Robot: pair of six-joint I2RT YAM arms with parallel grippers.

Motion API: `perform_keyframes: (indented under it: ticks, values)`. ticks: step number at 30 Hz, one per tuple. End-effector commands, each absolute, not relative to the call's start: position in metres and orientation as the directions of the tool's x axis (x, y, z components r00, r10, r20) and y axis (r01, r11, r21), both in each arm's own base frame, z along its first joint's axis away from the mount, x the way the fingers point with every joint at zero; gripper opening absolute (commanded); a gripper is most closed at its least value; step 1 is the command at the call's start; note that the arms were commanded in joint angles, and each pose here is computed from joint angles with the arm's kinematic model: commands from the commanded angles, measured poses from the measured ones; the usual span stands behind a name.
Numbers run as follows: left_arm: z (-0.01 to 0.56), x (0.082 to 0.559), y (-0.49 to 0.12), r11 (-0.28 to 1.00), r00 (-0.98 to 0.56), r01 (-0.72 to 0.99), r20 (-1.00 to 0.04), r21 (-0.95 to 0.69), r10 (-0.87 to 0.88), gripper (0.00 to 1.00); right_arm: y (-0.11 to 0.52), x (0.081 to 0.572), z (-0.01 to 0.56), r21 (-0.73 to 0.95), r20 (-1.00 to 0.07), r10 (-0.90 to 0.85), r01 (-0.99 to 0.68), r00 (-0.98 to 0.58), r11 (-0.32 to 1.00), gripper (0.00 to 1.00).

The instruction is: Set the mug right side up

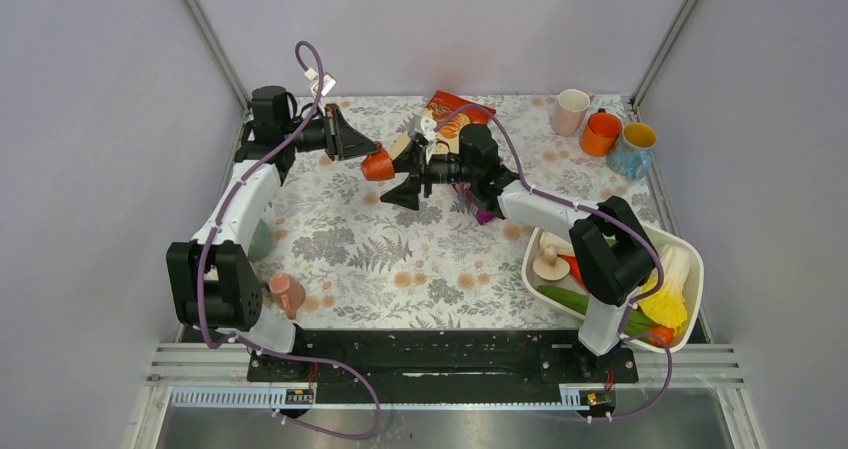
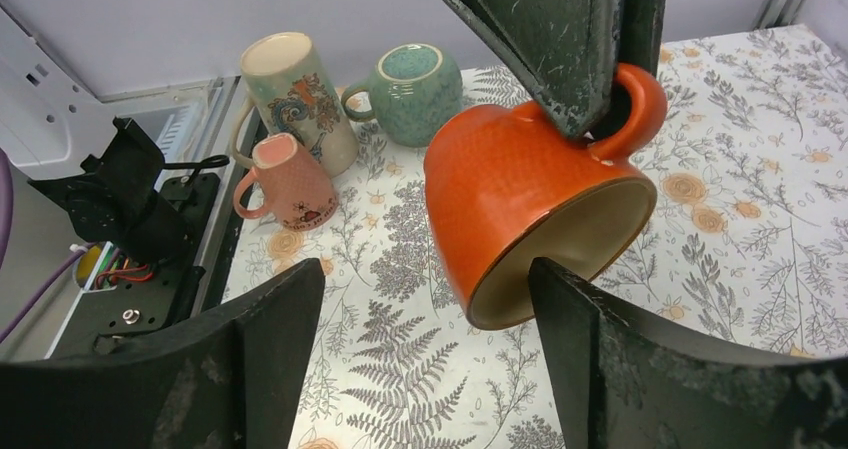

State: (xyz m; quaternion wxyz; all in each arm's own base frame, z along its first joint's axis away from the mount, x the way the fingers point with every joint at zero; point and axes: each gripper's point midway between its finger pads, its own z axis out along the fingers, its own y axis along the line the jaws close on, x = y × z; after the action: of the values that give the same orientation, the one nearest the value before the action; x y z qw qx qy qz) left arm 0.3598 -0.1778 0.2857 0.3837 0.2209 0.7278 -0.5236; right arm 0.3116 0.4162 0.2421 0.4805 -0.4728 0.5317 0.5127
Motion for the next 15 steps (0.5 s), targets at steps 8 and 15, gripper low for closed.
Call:
perform_keyframes:
  ticks: [8, 15]
  values:
    - [0.308, 0.357, -0.179, 0.330, -0.518, 0.789, -0.850, -0.518, -0.094, 0.00, 0.424, 0.304, 0.285, 0.033, -0.997, 0.063, -0.999, -0.035, -0.033, 0.20]
    - [0.273, 0.393, -0.140, 0.646, -0.477, 0.669, -0.879, -0.368, -0.006, 0.98, 0.389, 0.360, 0.264, -0.013, -0.975, -0.218, -0.967, -0.044, 0.254, 0.00]
